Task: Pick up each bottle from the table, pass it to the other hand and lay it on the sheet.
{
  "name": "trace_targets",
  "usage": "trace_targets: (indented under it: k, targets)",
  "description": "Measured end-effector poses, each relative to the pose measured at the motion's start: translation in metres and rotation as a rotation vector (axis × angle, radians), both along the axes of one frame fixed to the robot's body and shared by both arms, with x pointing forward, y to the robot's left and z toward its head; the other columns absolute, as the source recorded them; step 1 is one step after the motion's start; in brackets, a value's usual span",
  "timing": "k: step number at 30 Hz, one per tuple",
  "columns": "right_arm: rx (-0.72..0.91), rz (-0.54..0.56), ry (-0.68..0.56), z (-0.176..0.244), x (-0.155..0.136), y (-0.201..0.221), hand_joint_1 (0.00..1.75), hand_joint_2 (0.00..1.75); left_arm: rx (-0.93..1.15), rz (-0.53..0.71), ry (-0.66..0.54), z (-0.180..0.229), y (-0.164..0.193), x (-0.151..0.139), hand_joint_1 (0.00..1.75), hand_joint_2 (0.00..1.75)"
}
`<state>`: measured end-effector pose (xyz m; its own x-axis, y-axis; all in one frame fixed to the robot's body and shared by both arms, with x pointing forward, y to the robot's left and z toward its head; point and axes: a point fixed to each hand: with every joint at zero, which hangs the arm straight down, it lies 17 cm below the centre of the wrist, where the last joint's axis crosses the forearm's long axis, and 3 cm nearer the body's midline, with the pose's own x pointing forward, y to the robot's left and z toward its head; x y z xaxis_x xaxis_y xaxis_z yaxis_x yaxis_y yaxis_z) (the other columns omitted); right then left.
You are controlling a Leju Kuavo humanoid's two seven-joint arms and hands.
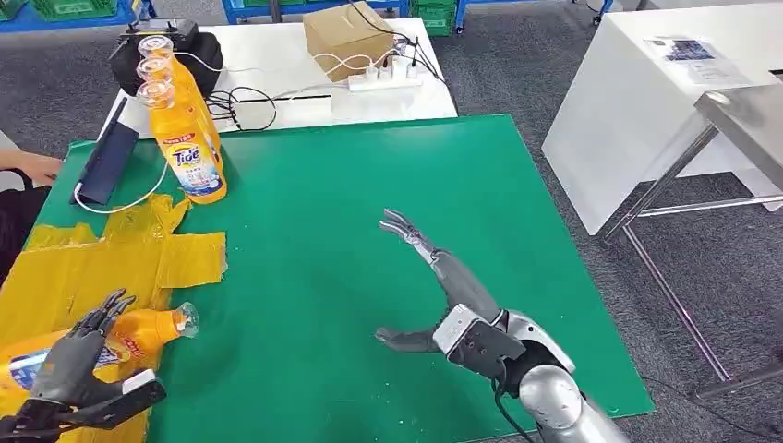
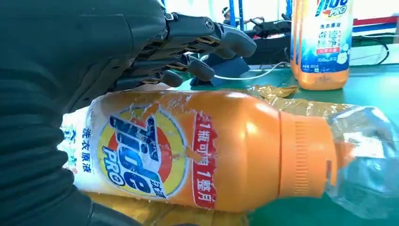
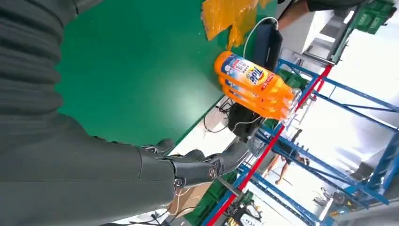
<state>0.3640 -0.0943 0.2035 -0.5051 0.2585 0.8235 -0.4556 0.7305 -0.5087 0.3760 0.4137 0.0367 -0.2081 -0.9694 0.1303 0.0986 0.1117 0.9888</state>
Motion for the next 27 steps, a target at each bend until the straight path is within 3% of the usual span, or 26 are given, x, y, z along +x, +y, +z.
trace_targets:
  k: [6,7,12,13,19,24,27]
  targets:
    - [-0.003,0.000,0.001,-0.001,0.000,-0.001,0.00,1.75,-0.005,0.001,-0.008,0.003,-0.001,-0.002,0.00,1.75]
    - [-0.004,0.000,0.001,-0.001,0.000,-0.001,0.00,1.75,-0.005,0.001,-0.009,0.003,-0.002,-0.002,0.00,0.00]
    - [-0.012,-0.010,-0.008,-0.002,0.000,-0.002,0.00,1.75,-0.084,0.000,-0.086,0.022,-0.008,0.001,0.00,0.00]
    - [-0.018,-0.018,-0.017,-0.004,-0.001,-0.003,0.00,0.00,-0.151,0.014,-0.130,0.035,-0.011,0.003,0.00,0.00]
    - [-0.032,-0.067,-0.105,-0.004,-0.018,-0.005,0.00,0.00,-0.764,0.124,-0.356,0.125,-0.003,0.013,0.00,0.00]
    - [0.099,-0.033,-0.161,0.018,-0.038,-0.002,0.00,0.00,-1.139,-0.058,-0.360,0.168,-0.025,-0.002,0.00,0.00]
    - [0.134,-0.022,-0.174,0.022,-0.047,-0.004,0.00,0.00,-1.214,-0.140,-0.356,0.179,-0.042,-0.011,0.00,0.00]
